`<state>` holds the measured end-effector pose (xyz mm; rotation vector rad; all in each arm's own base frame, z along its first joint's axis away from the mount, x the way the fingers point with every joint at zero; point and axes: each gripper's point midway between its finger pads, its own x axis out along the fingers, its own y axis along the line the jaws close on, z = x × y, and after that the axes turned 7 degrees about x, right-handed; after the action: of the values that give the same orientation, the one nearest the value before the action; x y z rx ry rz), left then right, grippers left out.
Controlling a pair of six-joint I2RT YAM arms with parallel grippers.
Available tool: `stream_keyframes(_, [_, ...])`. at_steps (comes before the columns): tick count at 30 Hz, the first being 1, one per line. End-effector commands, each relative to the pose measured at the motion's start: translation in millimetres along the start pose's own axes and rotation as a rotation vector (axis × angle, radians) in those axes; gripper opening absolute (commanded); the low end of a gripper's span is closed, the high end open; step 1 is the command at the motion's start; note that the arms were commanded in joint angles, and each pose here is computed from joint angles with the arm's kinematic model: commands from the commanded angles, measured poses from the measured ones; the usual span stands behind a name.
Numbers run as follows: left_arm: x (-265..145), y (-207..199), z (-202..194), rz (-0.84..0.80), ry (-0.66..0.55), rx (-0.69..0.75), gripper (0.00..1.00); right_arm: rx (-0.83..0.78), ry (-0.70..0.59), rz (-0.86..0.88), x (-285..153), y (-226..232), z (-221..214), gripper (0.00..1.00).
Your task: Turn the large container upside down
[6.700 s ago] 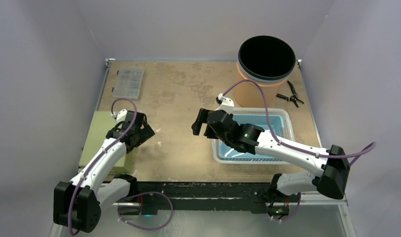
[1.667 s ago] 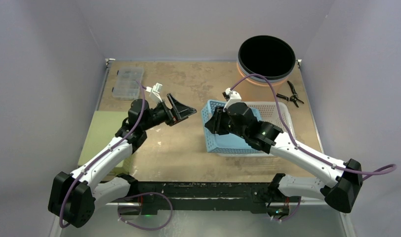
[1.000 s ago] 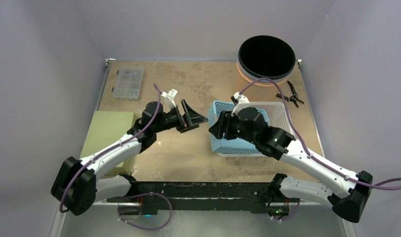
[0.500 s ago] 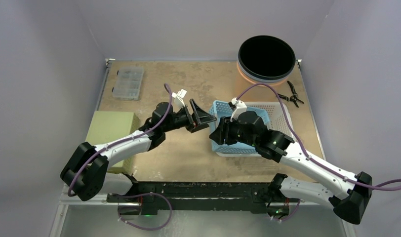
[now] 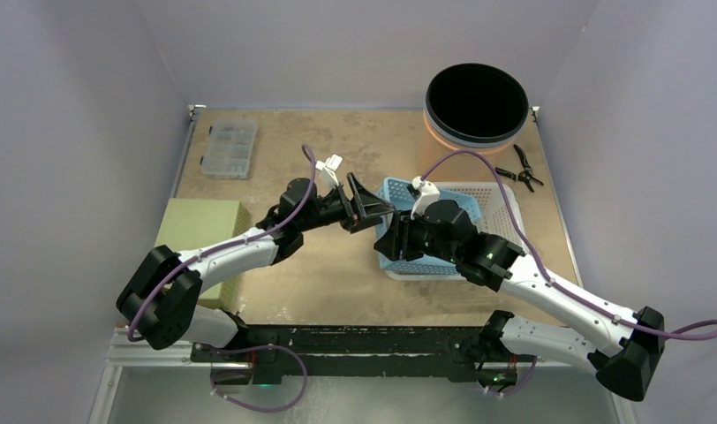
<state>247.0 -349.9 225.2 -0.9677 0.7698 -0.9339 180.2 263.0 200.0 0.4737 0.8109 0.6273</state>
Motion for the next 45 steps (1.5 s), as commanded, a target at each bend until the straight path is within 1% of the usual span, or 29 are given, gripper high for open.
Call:
stream_keyframes(1, [4,-38,12,-0.106,-0.026,0.033,0.78,-0.018,-0.009,0.051,1,10,3,0.49])
stream_keyframes(6, [7,-37,11,-0.076,-0.014,0.017,0.77,-0.018,-0.012,0.051,3,10,4,0.48])
stream_keyframes(10, [3,-19,12,0.058,-0.013,0.044,0.80,-0.018,-0.008,0.046,4,9,2,0.48])
stream_keyframes(12, [0,-17,14,0.093,-0.017,0.061,0.81,-0.018,-0.008,0.047,4,8,2,0.48])
stream_keyframes(20, [-3,-40,20,0.026,-0.034,0.068,0.82,-0.020,-0.005,0.048,5,8,1,0.48])
stream_keyframes(24, [-3,-42,17,0.015,-0.022,0.060,0.82,-0.019,-0.008,0.050,5,8,2,0.48])
stream_keyframes(32, [8,-31,3,-0.005,0.023,0.022,0.81,-0.024,-0.009,0.078,5,15,4,0.48])
stream_keyframes(35, [13,-36,-2,-0.046,0.023,0.018,0.79,-0.025,-0.007,0.098,5,19,4,0.48])
stream_keyframes(40, [22,-26,-8,-0.031,0.042,0.005,0.74,-0.024,-0.009,0.111,4,22,5,0.48])
stream_keyframes(42, [23,-25,-9,-0.040,0.038,-0.004,0.71,-0.024,-0.010,0.117,4,23,5,0.48])
stream_keyframes(45, [23,-25,-8,-0.054,0.022,-0.015,0.60,-0.024,-0.012,0.115,4,22,5,0.48])
